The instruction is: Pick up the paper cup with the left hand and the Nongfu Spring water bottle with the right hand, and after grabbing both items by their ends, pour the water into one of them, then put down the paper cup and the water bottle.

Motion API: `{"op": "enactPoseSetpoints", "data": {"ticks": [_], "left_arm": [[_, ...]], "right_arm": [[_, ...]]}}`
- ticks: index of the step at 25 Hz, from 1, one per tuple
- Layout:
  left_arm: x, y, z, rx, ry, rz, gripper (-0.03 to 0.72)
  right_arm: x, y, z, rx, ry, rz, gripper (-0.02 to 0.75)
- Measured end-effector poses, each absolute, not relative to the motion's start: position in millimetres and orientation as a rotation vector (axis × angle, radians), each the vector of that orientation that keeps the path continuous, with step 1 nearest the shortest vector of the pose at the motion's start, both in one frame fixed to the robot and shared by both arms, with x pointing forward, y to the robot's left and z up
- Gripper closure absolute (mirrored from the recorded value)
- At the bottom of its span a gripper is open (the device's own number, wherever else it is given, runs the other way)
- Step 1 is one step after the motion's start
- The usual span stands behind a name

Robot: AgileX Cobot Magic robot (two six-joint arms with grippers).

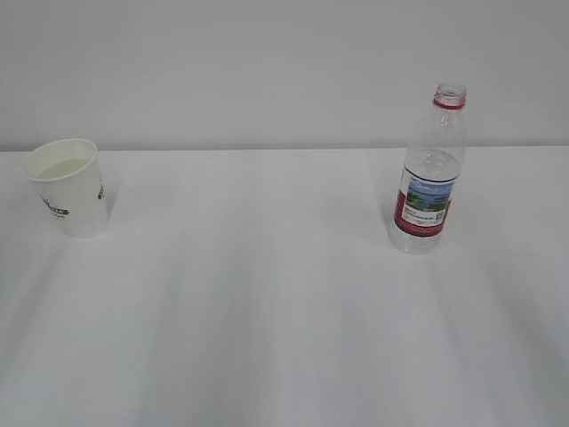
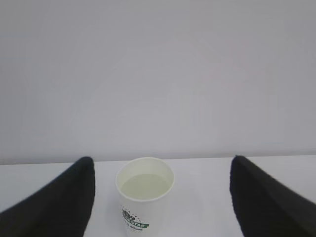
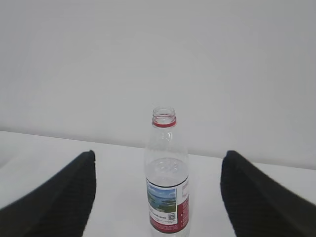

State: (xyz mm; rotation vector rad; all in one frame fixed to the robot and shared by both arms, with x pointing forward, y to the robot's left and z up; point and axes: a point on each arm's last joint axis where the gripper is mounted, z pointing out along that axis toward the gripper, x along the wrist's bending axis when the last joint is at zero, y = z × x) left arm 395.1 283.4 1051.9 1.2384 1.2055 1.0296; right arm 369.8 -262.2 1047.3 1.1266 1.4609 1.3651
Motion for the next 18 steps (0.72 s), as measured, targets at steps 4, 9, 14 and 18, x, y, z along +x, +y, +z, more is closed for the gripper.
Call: {"op": "enactPoseSetpoints", "data": {"ticks": [4, 9, 14, 18], "left_arm": [[383, 285, 1054, 1.255, 1.225, 1.023, 0.074], [368, 287, 1059, 1.261, 1.232, 1.024, 0.078], [351, 290, 1075, 1.28, 1.236, 1.039, 0.084], [333, 293, 1087, 1.29, 1.247, 1.048, 0.089]], "right_arm": [[362, -264, 1049, 1.133, 1.476, 1.361, 0.147], [350, -267, 1053, 1.129, 1.483, 1.363, 0.147], [339, -269, 1059, 1.137, 1.533, 1.331, 0.147], [329, -272, 1062, 1.127, 1.549, 1.317, 0.147]]}}
